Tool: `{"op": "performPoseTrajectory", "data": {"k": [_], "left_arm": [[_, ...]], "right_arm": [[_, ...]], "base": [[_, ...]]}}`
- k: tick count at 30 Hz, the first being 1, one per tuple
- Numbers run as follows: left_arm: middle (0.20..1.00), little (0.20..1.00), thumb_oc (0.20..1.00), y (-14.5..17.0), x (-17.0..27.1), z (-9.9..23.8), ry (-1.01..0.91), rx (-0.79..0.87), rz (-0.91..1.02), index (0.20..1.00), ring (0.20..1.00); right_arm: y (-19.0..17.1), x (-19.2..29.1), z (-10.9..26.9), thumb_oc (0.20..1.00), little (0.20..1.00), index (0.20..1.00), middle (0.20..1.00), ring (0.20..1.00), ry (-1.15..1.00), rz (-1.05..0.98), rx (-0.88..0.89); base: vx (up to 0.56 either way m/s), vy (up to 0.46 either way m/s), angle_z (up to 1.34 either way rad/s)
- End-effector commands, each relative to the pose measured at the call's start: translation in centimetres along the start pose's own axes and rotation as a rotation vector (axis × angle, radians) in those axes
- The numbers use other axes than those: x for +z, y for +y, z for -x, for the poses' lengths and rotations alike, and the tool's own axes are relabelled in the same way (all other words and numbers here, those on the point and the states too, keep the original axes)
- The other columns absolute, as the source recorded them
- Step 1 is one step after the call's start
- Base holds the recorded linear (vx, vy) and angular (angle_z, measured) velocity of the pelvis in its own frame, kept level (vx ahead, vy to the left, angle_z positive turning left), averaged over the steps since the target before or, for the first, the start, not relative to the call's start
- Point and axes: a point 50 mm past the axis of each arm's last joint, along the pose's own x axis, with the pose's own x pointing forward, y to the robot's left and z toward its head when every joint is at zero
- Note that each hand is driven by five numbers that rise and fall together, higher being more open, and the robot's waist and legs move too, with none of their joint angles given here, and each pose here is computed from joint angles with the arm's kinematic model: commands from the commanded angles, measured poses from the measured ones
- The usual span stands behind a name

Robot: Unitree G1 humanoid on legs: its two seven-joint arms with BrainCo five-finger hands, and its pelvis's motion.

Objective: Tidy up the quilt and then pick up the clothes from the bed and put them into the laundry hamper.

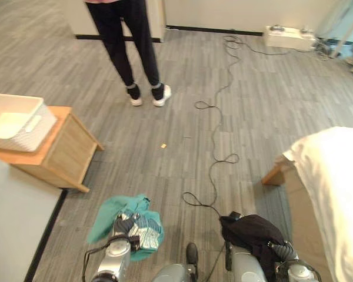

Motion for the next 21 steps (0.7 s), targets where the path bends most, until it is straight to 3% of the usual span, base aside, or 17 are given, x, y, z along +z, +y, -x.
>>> {"op": "performPoseTrajectory", "data": {"k": [1,3,4,12,16,21], "left_arm": [[0.200,0.200,0.200,-1.0,2.6,-0.8,-0.093,-0.030,-0.035,0.200,0.200],[0.200,0.200,0.200,-1.1,0.9,-0.6,-0.024,-0.029,-0.017,0.200,0.200],[0.200,0.200,0.200,-4.0,-3.2,0.2,0.172,-0.177,-0.333,0.200,0.200],[0.200,0.200,0.200,-3.6,-3.7,0.3,0.202,-0.176,-0.358,0.200,0.200],[0.200,0.200,0.200,-3.7,-2.5,-0.2,0.176,-0.164,-0.342,0.200,0.200],[0.200,0.200,0.200,-3.3,-2.9,0.0,0.182,-0.153,-0.330,0.200,0.200]], "right_arm": [[-1.7,0.7,-0.3,0.200,0.200,0.200,0.200,0.200,-0.023,-0.039,-0.065],[-1.8,0.6,-0.5,0.200,0.200,0.200,0.200,0.200,-0.004,-0.024,-0.059],[0.3,-0.7,-0.6,0.200,0.200,0.200,0.200,0.200,0.100,0.302,0.079],[0.6,0.1,-0.7,0.200,0.200,0.200,0.200,0.200,0.061,0.291,0.094],[-1.1,1.5,-1.0,0.200,0.200,0.200,0.200,0.200,0.022,0.309,0.029],[-1.2,2.6,-1.0,0.200,0.200,0.200,0.200,0.200,-0.040,0.307,0.025]], "base": [[0.02,-0.037,0.66],[0.06,-0.059,0.20],[0.09,-0.043,-0.05],[0.07,-0.077,0.00],[0.08,-0.155,0.21],[0.37,0.054,0.10]]}}
